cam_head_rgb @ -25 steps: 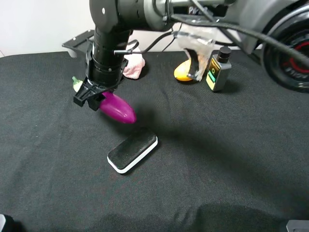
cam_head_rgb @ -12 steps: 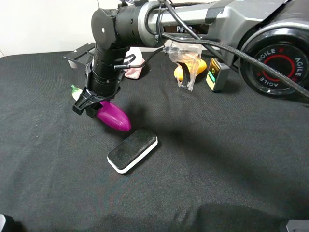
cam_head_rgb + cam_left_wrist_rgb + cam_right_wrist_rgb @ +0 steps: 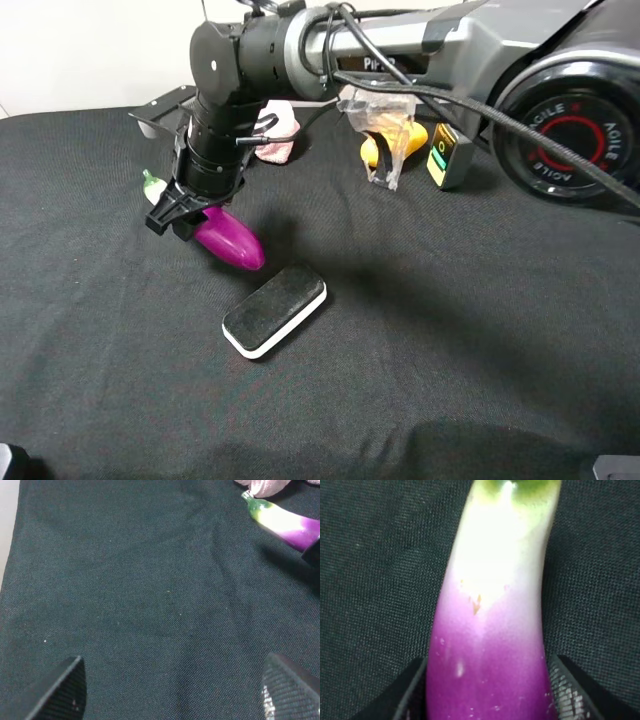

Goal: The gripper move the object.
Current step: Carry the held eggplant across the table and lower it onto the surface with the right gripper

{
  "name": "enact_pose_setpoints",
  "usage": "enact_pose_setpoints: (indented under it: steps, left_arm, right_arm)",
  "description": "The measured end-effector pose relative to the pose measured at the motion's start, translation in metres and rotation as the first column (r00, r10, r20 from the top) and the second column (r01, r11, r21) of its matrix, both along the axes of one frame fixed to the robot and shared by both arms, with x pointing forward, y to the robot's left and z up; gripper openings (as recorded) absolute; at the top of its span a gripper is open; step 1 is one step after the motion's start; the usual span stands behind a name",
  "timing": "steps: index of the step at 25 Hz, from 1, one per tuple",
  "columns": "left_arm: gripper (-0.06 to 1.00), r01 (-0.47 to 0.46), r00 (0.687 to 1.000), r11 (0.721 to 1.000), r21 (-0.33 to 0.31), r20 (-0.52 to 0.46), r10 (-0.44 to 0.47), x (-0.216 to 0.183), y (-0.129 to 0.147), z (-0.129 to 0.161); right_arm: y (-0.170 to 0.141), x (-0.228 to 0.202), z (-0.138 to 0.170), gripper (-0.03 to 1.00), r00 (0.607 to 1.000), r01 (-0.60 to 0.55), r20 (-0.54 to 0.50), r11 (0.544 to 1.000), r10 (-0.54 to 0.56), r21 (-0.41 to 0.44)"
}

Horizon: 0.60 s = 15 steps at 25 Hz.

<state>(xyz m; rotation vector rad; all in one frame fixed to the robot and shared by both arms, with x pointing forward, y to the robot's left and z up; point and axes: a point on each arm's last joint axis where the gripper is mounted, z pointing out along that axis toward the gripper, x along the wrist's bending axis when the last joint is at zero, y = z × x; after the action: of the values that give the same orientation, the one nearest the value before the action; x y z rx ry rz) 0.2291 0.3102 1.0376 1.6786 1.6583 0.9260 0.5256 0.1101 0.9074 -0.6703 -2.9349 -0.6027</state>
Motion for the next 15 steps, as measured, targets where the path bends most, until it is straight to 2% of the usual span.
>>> enact_pose_setpoints:
  steps: [4, 15]
  left_arm:
    - [0.71, 0.0, 1.0, 1.0, 0.0, 0.0, 0.0, 0.0, 0.0, 0.0]
    - [0.71, 0.0, 1.0, 1.0, 0.0, 0.0, 0.0, 0.0, 0.0, 0.0]
  right_arm:
    - [0.0, -0.001, -0.012, 0.38, 1.0, -0.001, -0.019, 1.0, 0.001, -0.017]
    - [0.004, -0.003, -0.018, 0.38, 1.0, -0.009, -0.016, 1.0, 0.008, -0.015]
